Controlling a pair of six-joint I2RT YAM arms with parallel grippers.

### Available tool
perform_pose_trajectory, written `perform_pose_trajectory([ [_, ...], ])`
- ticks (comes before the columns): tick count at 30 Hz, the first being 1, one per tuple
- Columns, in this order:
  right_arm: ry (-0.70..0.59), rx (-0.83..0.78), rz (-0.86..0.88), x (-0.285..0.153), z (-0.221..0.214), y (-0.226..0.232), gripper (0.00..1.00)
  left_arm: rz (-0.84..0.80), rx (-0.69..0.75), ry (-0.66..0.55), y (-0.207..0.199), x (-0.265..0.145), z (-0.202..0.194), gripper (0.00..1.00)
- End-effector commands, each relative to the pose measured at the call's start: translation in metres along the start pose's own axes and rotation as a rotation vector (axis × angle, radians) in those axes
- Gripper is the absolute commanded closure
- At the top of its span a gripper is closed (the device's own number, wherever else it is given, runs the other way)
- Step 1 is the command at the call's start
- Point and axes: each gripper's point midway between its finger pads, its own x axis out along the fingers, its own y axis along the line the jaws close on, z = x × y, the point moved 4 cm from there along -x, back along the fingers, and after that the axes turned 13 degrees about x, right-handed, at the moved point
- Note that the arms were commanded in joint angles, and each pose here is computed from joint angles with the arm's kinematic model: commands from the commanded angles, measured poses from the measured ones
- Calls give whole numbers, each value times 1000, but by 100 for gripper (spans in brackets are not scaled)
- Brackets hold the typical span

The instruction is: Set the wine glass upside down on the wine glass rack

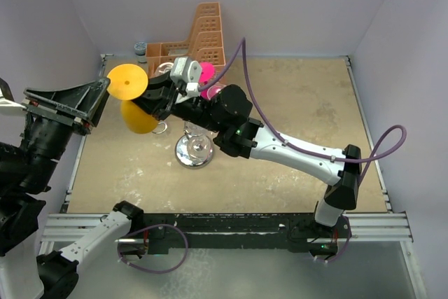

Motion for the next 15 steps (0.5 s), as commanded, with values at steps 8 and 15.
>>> perform_pose_trajectory([
  [8,-50,-33,87,9,15,18,100,-55,-13,19,-8,-1,-2,82],
  [15,-54,-7,137,2,15,28,89,-35,-30,-39,-5,-6,6,100],
])
